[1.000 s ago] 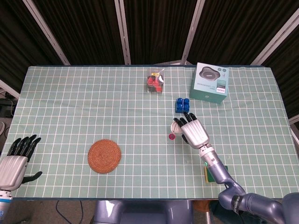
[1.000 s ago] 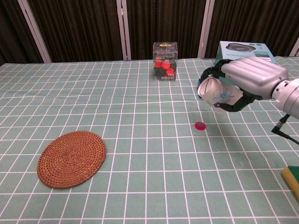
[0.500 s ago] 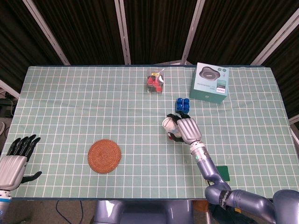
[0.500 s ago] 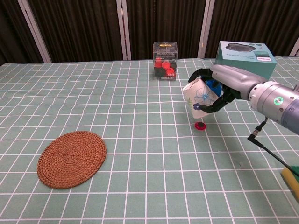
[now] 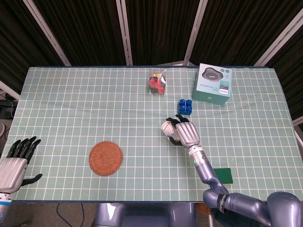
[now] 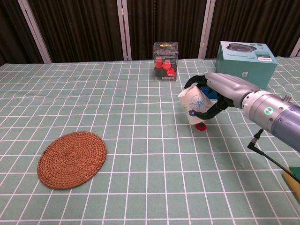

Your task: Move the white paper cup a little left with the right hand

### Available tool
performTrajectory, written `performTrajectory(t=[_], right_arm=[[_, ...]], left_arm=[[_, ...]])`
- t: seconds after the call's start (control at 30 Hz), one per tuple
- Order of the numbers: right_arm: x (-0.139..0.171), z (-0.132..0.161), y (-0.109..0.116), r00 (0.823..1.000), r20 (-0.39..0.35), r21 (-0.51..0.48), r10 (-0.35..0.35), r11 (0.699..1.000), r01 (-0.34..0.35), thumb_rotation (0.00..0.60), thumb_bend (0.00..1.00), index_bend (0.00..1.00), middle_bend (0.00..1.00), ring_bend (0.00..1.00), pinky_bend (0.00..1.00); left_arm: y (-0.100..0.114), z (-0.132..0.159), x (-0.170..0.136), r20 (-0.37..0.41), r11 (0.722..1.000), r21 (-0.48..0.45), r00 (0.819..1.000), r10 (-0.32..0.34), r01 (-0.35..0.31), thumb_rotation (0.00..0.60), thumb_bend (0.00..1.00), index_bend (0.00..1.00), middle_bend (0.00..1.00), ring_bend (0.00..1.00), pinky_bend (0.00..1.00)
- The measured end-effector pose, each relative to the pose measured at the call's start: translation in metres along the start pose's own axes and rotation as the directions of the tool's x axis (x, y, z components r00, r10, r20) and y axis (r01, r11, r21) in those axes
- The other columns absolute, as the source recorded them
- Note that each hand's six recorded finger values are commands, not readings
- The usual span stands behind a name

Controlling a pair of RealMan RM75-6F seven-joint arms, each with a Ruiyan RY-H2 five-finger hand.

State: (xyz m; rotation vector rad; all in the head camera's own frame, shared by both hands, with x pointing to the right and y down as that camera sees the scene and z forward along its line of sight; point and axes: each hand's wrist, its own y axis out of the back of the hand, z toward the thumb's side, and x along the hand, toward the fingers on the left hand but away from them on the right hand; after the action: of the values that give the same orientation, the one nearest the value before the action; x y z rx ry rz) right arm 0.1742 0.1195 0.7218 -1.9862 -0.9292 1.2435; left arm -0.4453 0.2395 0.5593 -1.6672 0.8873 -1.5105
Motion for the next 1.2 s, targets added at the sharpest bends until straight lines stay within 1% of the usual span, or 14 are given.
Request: performTrajectory(t=[0.17,0.23,0.3,0.43,0.5,0.63,1.0,1.07,1.1,1.13,1.2], right_arm=[[0.002,-0.004,-0.003,1.000,0.007,-0.022,0.004,1.000,-0.004,0.600,0.27,0.25,0.34,0.12,0.23],[0.003,-0.005,-0.004,1.000,0.010,-0.022,0.006,1.000,-0.006,0.600,0.27,0.25,0.33,0.12,0.23],[0.004,-0.006,-0.005,1.000,0.010,-0.023,0.011,1.000,-0.011,0.600,0.26,0.22,0.28,0.12,0.22],[0.007,-0.007,-0.006,1.000,0.004,-0.031,0.023,0.999,-0.023,0.600,0.25,0.12,0.19,0.11,0.21],[0.009,-0.008,-0.007,1.000,0.001,-0.035,0.030,0.999,-0.030,0.600,0.25,0.10,0.17,0.10,0.21],[0.015,-0.010,-0.007,0.999,-0.006,-0.033,0.038,0.999,-0.038,0.600,0.25,0.08,0.15,0.09,0.20],[0.035,-0.012,-0.009,0.997,-0.031,-0.026,0.074,0.997,-0.074,0.600,0.24,0.06,0.14,0.08,0.20],[0.039,-0.011,-0.008,0.996,-0.037,-0.022,0.076,0.997,-0.077,0.600,0.24,0.03,0.11,0.07,0.19],[0.041,-0.010,-0.008,0.996,-0.039,-0.018,0.075,0.997,-0.076,0.600,0.24,0.01,0.07,0.05,0.18],[0.042,-0.010,-0.007,0.996,-0.040,-0.013,0.074,0.997,-0.075,0.600,0.24,0.00,0.04,0.03,0.16],[0.045,-0.011,-0.006,0.997,-0.037,-0.007,0.073,0.997,-0.073,0.600,0.24,0.00,0.00,0.00,0.12]], left_arm=[[-0.001,0.000,0.001,-0.001,1.000,0.001,1.000,-0.004,0.004,0.600,0.00,0.00,0.00,0.00,0.00],[-0.001,0.000,0.001,-0.001,1.000,0.002,1.000,-0.003,0.003,0.600,0.00,0.00,0.00,0.00,0.00],[-0.001,0.000,0.001,0.001,1.000,0.003,1.000,-0.003,0.003,0.600,0.00,0.00,0.00,0.00,0.00],[-0.001,0.001,0.000,0.001,1.000,0.003,1.000,-0.002,0.002,0.600,0.00,0.00,0.00,0.00,0.00],[-0.001,0.001,0.000,0.001,1.000,0.003,1.000,-0.003,0.003,0.600,0.00,0.00,0.00,0.00,0.00],[-0.001,0.001,0.000,0.001,1.000,0.002,1.000,-0.003,0.003,0.600,0.00,0.00,0.00,0.00,0.00],[0.000,0.003,-0.002,0.008,1.000,0.001,1.000,0.001,-0.001,0.600,0.00,0.00,0.00,0.00,0.00],[0.000,0.003,-0.002,0.009,1.000,0.000,1.000,0.001,-0.001,0.600,0.00,0.00,0.00,0.00,0.00],[0.001,0.004,-0.003,0.010,1.000,-0.001,1.000,0.002,-0.002,0.600,0.00,0.00,0.00,0.00,0.00],[0.001,0.004,-0.003,0.010,1.000,-0.001,1.000,0.003,-0.003,0.600,0.00,0.00,0.00,0.00,0.00],[0.002,0.004,-0.004,0.012,1.000,-0.003,1.000,0.004,-0.004,0.600,0.00,0.00,0.00,0.00,0.00]])
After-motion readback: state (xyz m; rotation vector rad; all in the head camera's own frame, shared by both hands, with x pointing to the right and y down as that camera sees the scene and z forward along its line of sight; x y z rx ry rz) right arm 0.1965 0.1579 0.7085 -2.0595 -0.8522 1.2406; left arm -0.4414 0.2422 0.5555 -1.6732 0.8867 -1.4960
